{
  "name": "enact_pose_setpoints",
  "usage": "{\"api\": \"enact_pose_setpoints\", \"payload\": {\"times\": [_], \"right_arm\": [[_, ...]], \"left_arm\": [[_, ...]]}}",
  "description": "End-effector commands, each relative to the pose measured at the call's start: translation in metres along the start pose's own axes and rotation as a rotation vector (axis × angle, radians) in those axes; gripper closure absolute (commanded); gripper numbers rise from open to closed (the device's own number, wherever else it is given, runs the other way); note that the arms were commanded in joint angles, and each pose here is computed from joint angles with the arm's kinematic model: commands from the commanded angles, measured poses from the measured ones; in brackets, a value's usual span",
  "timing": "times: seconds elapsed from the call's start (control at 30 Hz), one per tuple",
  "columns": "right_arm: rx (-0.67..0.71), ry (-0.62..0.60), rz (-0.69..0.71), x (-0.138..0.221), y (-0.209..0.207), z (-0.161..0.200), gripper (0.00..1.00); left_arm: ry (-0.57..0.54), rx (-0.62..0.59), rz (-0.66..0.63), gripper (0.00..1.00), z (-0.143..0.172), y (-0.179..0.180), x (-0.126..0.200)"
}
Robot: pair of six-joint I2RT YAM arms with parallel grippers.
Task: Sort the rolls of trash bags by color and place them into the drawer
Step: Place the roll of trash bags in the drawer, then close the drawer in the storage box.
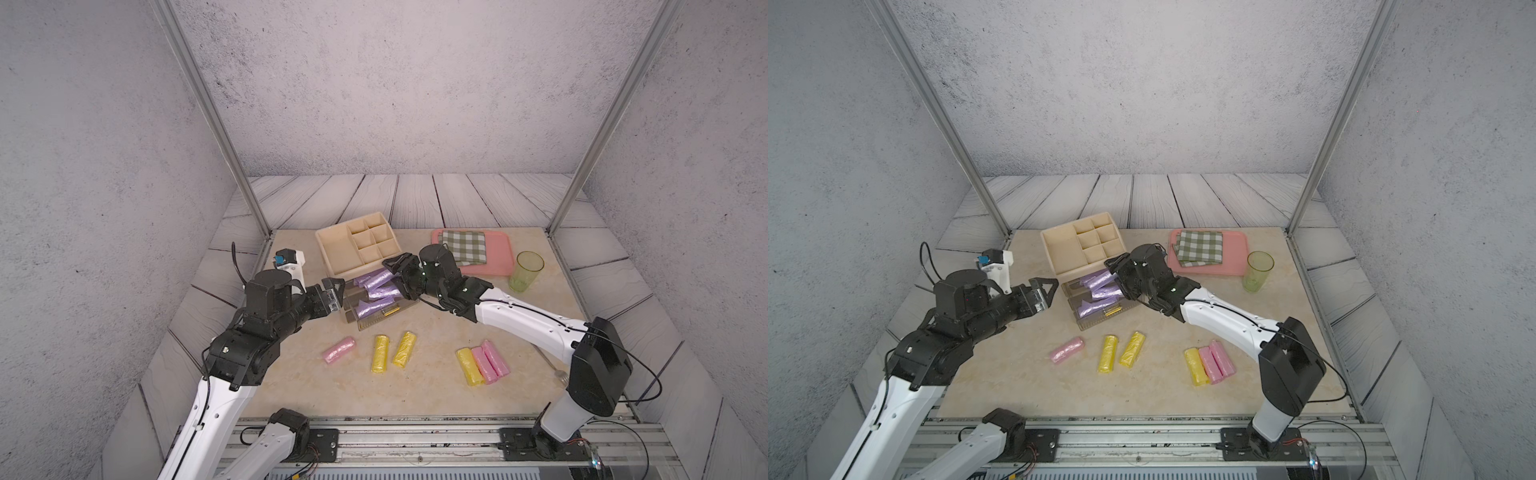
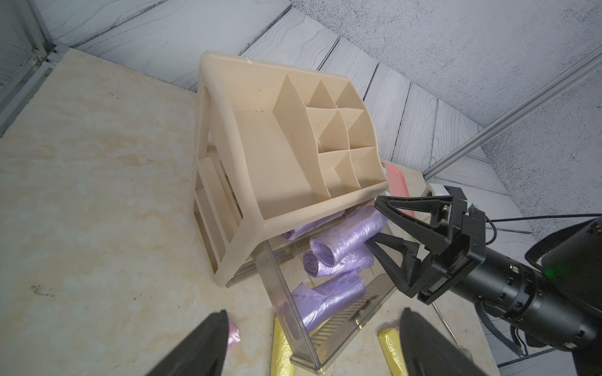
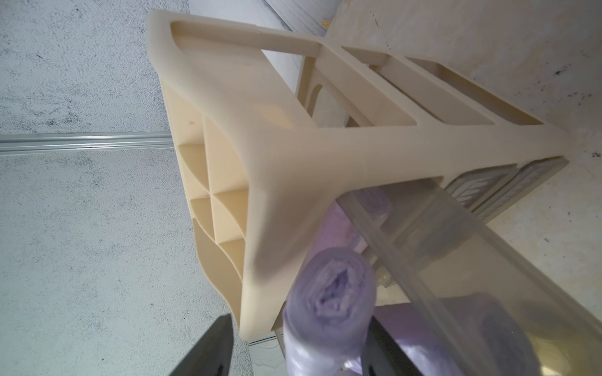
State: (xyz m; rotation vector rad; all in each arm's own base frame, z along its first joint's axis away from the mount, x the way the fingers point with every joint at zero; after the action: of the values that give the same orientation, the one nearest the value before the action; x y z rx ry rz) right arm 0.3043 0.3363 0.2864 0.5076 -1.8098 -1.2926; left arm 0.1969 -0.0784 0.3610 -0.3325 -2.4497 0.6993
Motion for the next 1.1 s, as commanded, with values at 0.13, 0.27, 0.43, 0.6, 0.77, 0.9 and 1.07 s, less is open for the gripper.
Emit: {"api": "enact_pose_setpoints", "payload": {"times": [0.13,0.27,0.43,0.6,0.77,0.9,1.07], "right_arm": [[0.037,-0.032,-0.091,0.026,0.038,0.000,0.35],[0.134,-0.066,-0.129,0.049,0.060,0.002,0.37],[0.454,-0.074,-0.160,0.076,0.087,0.003,0.46],[0.809,-0.013,-0.049,0.088,0.065,0.009,0.55],[1.002,0.117,0.056,0.095,0.021,0.020,0.59],[1.074,0.174,0.134,0.106,-0.011,0.025,0.67],[1.089,0.215,0.122,0.111,-0.037,0.032,0.77]], "left_arm": [[0.004,0.014,0.033,0.12,-0.007,-0.001,-0.006],[-0.003,0.019,0.033,0.13,-0.015,-0.001,-0.007],[0.008,0.034,0.029,0.24,-0.030,-0.001,-0.019],[0.019,0.043,0.002,0.45,-0.049,0.005,-0.041],[0.032,0.023,-0.106,0.42,-0.060,0.021,-0.067],[0.065,-0.008,-0.203,0.41,-0.064,0.035,-0.089],[0.088,-0.009,-0.247,0.41,-0.067,0.042,-0.110]]}}
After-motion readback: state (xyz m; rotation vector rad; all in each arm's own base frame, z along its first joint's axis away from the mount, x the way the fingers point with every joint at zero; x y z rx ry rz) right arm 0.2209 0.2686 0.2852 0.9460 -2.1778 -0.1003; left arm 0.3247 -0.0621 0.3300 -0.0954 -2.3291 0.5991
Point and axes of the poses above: each gripper's point midway between its finger pads, its own x axis back along the fingers, its own y axis along the line the jaws close on, z = x × y, the point moved 7 cm from there along x, back along the fingers, and after that the axes turned 5 degrees about x, right-handed, at the moved point
